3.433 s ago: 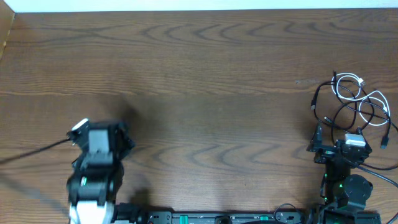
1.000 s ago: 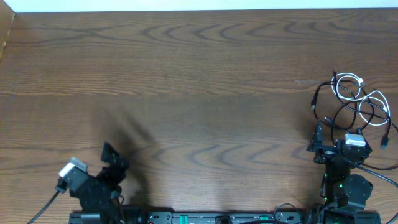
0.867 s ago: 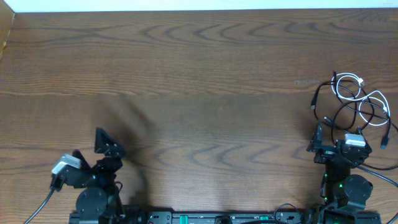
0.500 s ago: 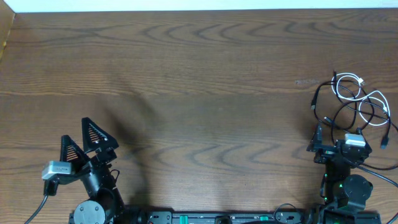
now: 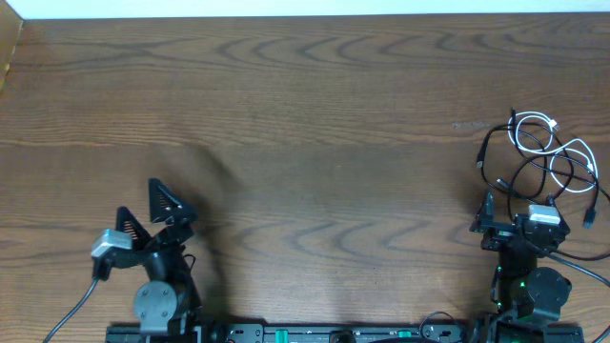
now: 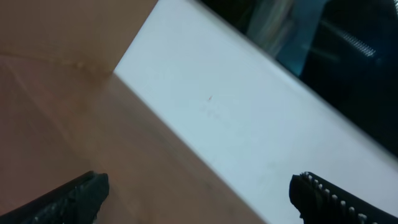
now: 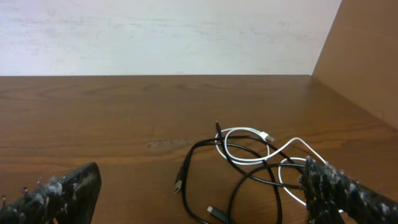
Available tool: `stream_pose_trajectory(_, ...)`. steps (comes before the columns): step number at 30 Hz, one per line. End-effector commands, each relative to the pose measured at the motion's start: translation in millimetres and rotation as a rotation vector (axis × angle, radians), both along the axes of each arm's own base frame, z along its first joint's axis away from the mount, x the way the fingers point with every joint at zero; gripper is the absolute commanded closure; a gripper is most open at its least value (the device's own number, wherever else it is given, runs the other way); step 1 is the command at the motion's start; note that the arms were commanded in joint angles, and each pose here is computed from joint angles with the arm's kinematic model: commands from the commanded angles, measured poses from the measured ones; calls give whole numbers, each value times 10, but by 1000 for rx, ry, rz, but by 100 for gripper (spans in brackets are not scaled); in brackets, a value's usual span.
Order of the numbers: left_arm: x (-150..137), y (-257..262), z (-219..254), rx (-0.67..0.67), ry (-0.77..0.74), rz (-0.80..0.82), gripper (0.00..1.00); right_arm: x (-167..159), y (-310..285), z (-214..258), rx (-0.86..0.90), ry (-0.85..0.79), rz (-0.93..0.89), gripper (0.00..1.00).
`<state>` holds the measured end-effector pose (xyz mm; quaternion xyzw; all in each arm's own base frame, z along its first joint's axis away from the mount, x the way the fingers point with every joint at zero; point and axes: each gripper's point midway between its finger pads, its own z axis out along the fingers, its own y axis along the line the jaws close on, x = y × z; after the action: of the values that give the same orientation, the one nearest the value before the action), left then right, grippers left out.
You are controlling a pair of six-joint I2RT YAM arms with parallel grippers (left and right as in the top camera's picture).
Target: Untangle cables
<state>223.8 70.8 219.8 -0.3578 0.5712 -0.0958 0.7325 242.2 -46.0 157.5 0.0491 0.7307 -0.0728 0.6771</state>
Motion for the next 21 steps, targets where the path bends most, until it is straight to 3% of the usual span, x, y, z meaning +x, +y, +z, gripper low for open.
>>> stream_pose_trajectory(1,36,22,-221,-2,38,14,2,-5,-9,0,12,-4,-7,1)
stream_pose_trajectory(12,57,-15,-742,3,227,-2,2,-5,-9,0,12,-4,-7,1)
stream_pose_trajectory(21,58,-15,-737,2,225,-2,2,-5,-9,0,12,-4,-7,1)
